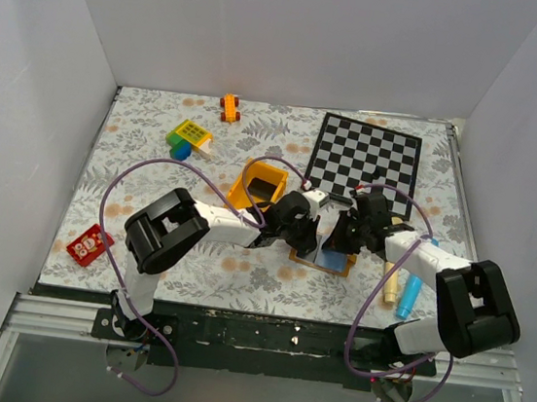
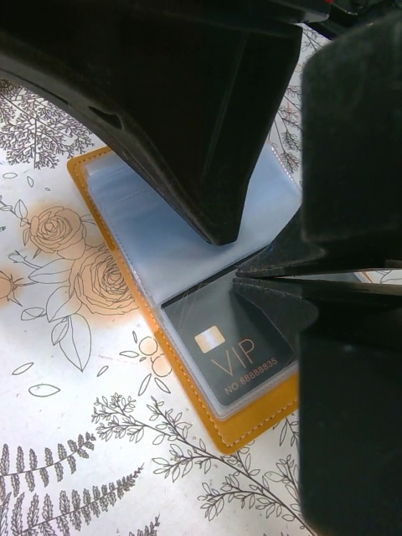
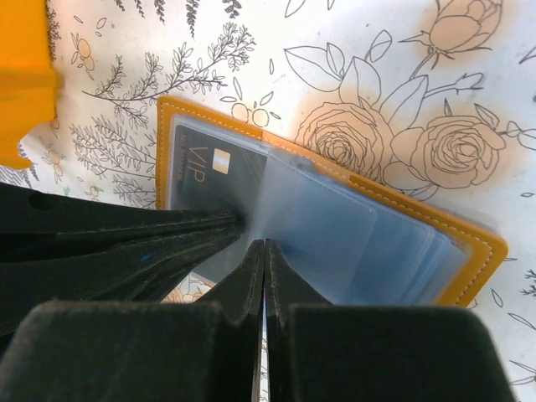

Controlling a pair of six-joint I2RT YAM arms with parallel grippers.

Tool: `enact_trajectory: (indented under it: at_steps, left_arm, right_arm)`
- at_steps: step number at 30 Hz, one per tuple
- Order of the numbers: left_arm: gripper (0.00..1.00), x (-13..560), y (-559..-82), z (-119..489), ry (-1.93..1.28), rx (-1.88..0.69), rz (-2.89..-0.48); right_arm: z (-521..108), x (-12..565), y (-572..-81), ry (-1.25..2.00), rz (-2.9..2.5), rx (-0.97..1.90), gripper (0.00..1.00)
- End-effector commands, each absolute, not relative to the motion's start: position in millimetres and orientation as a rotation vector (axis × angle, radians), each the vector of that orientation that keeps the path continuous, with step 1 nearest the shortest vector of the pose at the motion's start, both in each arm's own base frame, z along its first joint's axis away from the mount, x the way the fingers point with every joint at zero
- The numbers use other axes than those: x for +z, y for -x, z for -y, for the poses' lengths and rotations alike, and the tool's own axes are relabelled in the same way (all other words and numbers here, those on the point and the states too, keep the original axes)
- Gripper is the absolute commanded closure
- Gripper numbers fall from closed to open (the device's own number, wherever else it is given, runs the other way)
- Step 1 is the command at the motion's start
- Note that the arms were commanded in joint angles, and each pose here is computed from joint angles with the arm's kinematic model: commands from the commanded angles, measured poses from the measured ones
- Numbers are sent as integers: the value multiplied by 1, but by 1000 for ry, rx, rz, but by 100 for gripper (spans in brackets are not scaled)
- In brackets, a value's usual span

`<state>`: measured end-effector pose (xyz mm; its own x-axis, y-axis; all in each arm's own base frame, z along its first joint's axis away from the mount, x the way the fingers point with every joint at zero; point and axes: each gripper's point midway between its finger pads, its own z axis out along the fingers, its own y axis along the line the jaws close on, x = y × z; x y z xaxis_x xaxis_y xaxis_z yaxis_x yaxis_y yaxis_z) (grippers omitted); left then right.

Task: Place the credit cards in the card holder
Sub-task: Turn over the card slot in the card holder.

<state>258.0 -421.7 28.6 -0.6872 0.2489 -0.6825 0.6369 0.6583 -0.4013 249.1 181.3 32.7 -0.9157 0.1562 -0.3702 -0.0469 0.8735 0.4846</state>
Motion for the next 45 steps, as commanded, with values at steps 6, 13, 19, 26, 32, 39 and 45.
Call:
enact_trajectory:
  at_steps: [6, 13, 19, 26, 32, 39, 45]
  left_arm:
    - [100, 58, -260, 403, -649, -785, -2254]
    - [100, 50, -257, 395, -656, -757, -2272]
    - [100, 35, -250, 398, -659, -791, -2305]
    - [100, 31, -250, 399, -668, -792, -2314]
    - [100, 29, -250, 397, -669, -784, -2319]
    - [100, 28, -250, 397, -667, -784, -2321]
    - [100, 28, -249, 397, -668, -778, -2321]
  right_arm:
    - [-195, 42, -265, -55, -2591, 755, 99]
    - [-195, 53, -267, -48, -2556, 763, 99]
    - [-175, 65, -263, -104, -2523, 649, 99]
    - [-141, 56, -252, -201, -2577, 424, 99]
    - [-134, 54, -248, -204, -2607, 370, 99]
    - [-136, 46, -245, -183, -2653, 367, 99]
    - [-155, 37, -243, -115, -2714, 480, 99]
